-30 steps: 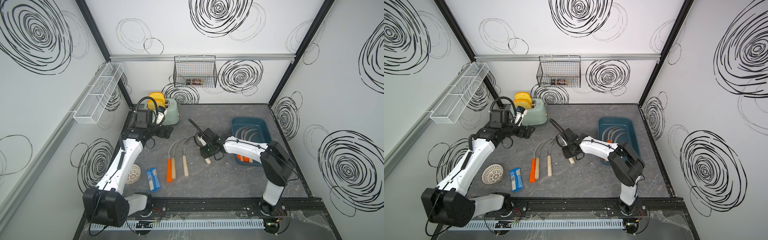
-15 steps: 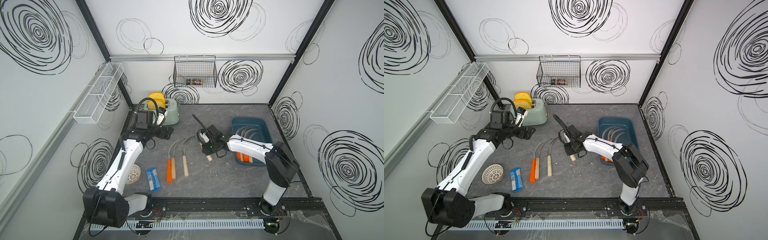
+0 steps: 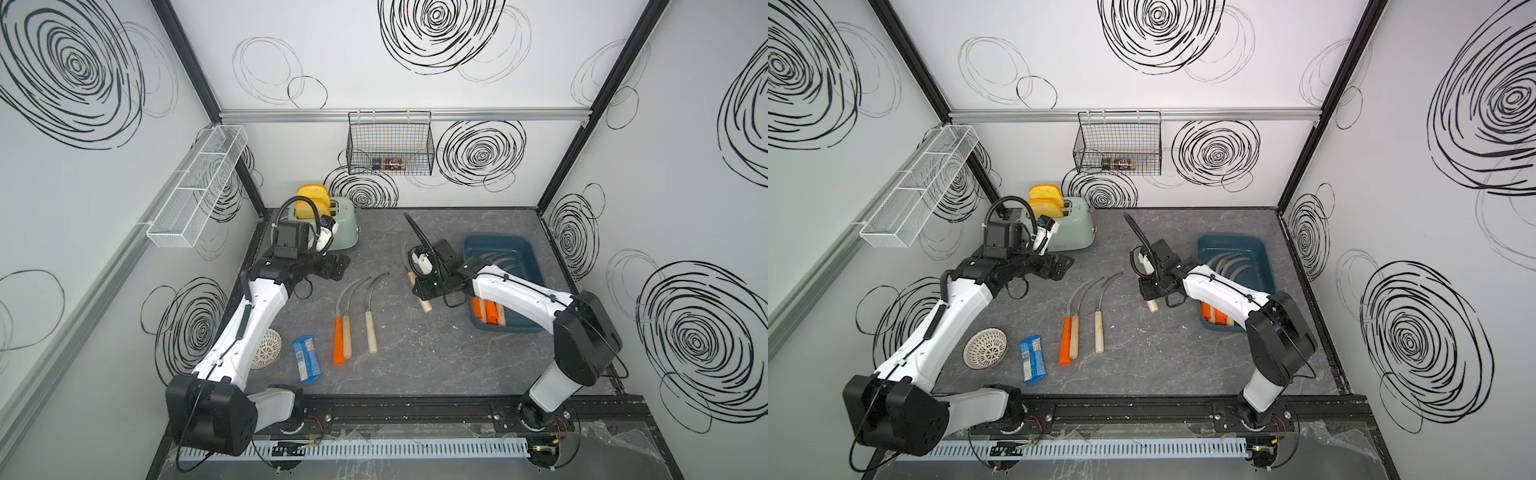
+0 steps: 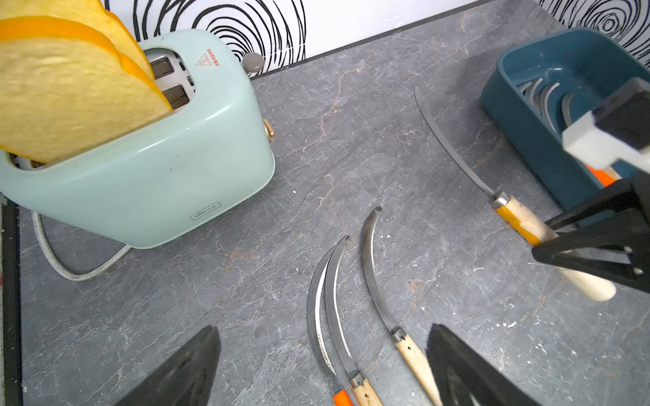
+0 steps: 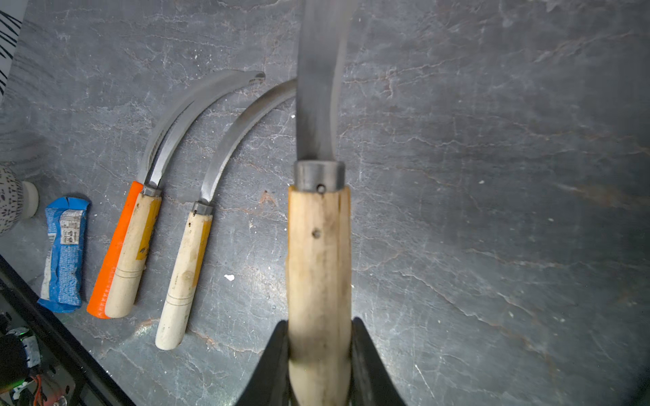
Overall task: Put small sickles into storage boxes
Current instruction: Place the sickle in the storage box.
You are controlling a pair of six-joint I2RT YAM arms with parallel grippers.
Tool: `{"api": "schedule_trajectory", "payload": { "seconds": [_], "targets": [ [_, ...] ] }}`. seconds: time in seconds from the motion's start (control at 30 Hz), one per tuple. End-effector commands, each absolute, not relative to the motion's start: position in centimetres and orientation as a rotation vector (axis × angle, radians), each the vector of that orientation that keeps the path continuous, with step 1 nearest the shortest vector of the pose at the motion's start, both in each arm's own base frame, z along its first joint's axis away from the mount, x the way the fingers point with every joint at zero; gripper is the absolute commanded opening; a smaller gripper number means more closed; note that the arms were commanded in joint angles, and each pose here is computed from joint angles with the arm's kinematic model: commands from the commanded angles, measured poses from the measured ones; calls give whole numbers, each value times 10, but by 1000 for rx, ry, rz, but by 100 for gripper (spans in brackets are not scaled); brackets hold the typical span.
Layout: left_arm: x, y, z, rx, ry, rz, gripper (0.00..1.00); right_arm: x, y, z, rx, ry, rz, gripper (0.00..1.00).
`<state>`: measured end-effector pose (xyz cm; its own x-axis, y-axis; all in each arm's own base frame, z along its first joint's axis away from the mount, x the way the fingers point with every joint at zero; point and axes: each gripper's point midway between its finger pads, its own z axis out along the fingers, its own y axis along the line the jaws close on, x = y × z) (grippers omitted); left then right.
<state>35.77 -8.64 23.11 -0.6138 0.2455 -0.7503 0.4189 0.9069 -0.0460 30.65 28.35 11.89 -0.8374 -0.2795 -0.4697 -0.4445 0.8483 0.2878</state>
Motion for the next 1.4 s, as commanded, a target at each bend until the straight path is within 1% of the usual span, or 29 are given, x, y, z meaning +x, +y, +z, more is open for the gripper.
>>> {"api": "schedule_trajectory", "payload": {
  "seconds": [0.0,0.6,0.77,1.07,1.37],
  "targets": [
    [363,-91,238,499,2221,-267,96,304,272,135,-539,2577,561,0],
    [363,-110,245,583,2200,-278,96,316,203,163,-384,2548,511,0],
    [361,-123,245,642,2193,-291,96,318,178,164,-324,2554,474,0],
    [359,-151,249,727,2161,-317,96,321,120,158,-87,2566,350,0],
    [352,-174,248,797,2141,-353,96,320,92,152,25,2569,321,0]
  ]
}}
